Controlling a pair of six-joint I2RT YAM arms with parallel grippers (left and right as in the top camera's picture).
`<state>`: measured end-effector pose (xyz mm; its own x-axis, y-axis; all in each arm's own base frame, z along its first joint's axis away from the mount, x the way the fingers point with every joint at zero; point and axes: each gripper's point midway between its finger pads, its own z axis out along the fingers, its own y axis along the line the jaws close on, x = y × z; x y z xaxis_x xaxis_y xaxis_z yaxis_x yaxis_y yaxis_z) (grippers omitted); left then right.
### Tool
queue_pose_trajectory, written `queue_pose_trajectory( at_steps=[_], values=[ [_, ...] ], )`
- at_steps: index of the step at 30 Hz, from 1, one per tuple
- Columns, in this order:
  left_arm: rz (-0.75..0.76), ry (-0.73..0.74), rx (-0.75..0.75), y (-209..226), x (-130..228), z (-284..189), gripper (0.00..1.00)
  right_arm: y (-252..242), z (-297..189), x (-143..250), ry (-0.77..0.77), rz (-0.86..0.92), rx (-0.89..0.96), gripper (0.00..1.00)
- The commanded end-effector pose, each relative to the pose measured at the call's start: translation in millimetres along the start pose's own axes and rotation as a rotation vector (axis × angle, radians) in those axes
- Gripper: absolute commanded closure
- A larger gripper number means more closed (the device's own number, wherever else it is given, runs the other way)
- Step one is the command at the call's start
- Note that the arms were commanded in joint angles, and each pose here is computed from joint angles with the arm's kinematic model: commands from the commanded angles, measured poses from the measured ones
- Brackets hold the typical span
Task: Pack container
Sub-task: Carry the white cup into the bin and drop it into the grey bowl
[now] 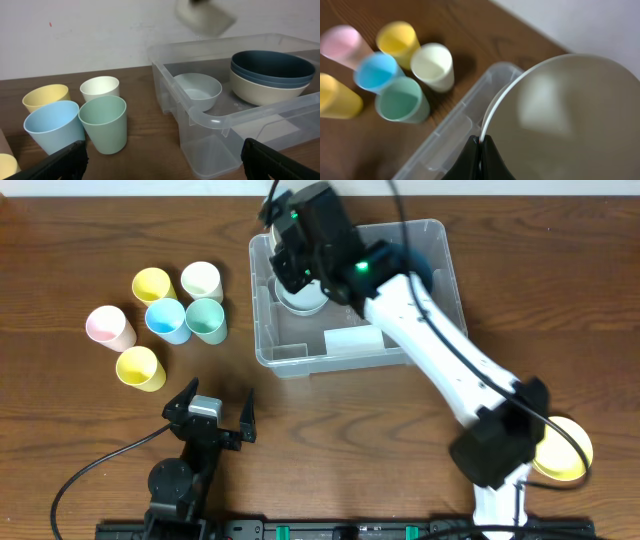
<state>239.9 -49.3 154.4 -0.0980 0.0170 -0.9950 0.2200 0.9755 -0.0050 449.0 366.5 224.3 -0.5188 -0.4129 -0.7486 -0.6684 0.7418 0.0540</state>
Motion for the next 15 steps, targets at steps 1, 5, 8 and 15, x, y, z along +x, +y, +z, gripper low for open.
queue_pose_trajectory(
  at_steps=[1,5,8,15],
  values=[
    [0.005,0.045,0.002,0.2,15.3,0.8,0.02,-4.8,20.0,12.2,0.032,-0.013,0.026,0.99],
    [0.005,0.045,0.002,0.2,15.3,0.8,0.02,-6.8,44.7,34.4,0.091,-0.001,0.025,0.99],
    [0.006,0.045,0.002,0.2,15.3,0.8,0.02,-7.5,56.2,45.7,0.12,0.001,0.024,0.99],
    [0.005,0.045,0.002,0.2,15.3,0.8,0.02,-8.4,77.1,67.7,0.173,0.005,0.02,0.99]
  ],
)
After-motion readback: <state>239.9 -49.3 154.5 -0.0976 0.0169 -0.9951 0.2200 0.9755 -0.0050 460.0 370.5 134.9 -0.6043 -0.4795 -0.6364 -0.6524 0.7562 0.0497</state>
